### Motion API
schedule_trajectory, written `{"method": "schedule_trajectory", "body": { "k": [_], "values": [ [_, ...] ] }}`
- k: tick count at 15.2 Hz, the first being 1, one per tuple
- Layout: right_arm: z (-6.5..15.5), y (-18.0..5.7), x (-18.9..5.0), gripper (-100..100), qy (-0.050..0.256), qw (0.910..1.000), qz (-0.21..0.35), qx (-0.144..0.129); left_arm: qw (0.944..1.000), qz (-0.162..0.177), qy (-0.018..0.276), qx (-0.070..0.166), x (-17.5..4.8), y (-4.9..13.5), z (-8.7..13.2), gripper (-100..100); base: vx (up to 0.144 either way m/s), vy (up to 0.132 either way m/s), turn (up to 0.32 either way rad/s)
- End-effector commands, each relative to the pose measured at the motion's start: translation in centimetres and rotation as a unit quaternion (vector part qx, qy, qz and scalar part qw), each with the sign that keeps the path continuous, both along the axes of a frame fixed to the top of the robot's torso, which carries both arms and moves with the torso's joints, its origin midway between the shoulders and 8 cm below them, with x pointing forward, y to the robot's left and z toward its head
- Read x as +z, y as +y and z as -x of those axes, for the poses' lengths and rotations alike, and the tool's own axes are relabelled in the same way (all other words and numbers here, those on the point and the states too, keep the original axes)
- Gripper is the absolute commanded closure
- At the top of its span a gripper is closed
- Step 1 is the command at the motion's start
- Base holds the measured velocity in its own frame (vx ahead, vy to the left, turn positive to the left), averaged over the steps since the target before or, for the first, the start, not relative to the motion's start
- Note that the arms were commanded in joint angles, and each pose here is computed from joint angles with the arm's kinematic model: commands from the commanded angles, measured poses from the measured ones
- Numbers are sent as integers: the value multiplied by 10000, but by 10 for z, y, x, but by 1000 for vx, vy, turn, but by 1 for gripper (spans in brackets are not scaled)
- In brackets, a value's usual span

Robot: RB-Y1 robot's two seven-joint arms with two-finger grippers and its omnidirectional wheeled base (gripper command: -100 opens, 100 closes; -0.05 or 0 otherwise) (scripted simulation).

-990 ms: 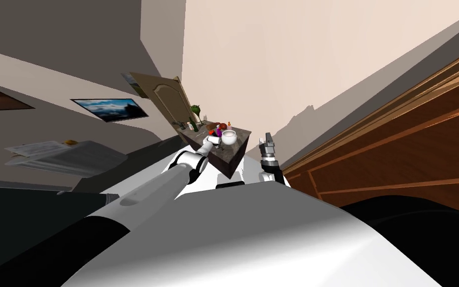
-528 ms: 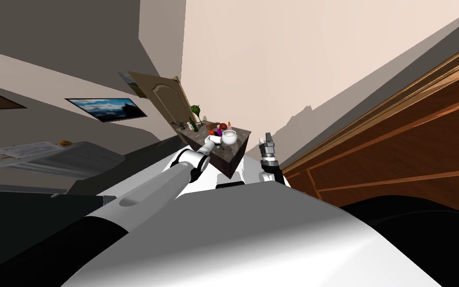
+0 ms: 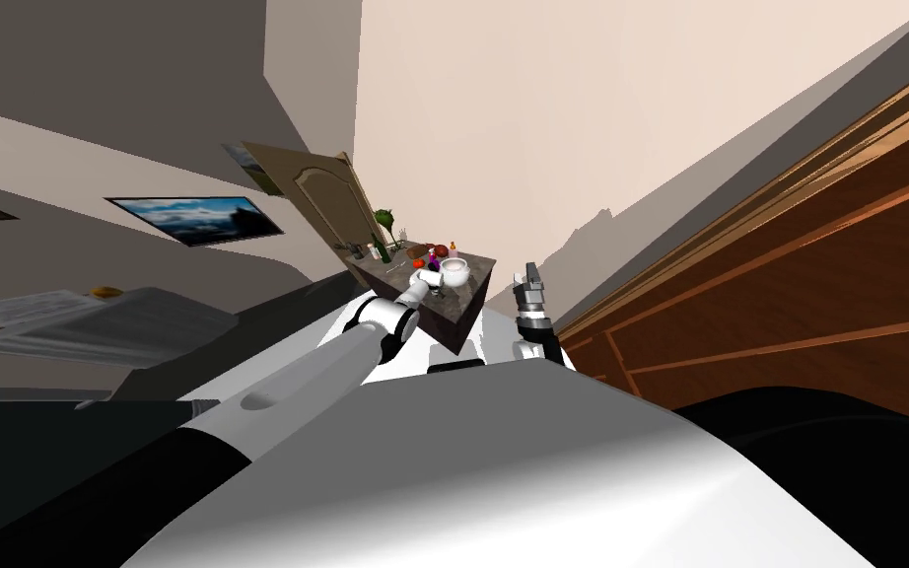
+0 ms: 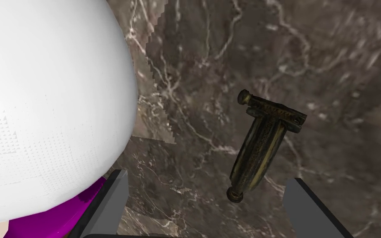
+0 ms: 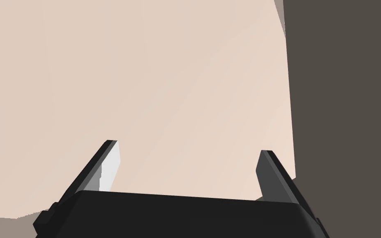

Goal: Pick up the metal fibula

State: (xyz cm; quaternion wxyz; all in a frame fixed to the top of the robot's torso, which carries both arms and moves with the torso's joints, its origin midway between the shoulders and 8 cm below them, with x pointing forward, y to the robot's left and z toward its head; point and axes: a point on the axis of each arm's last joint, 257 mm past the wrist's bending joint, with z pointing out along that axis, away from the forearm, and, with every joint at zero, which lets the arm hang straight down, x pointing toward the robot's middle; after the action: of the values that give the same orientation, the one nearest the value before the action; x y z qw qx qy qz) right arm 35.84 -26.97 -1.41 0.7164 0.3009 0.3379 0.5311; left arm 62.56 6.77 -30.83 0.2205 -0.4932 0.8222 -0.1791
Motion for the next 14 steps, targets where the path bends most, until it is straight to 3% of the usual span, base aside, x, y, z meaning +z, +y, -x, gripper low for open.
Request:
{"method": "schedule_trajectory", "body": {
  "k": [1,4,5,10,14],
  "values": [
    [0,0,0,0,0,10000,0,0,10000,2,-10,54,-3,-3,2,-100,32,51,-51],
    [0,0,0,0,0,10000,0,0,10000,-3,-14,60,-4,-5,3,-100,28,44,-50],
    [0,0,0,0,0,10000,0,0,10000,1,-16,71,-5,-6,3,100,6,13,-2],
    [0,0,0,0,0,10000,-1,0,10000,2,-4,34,-2,-2,1,100,-3,-4,12],
    [0,0,0,0,-1,10000,-2,0,10000,7,16,-43,4,5,-2,100,-33,-71,85]
  ]
}}
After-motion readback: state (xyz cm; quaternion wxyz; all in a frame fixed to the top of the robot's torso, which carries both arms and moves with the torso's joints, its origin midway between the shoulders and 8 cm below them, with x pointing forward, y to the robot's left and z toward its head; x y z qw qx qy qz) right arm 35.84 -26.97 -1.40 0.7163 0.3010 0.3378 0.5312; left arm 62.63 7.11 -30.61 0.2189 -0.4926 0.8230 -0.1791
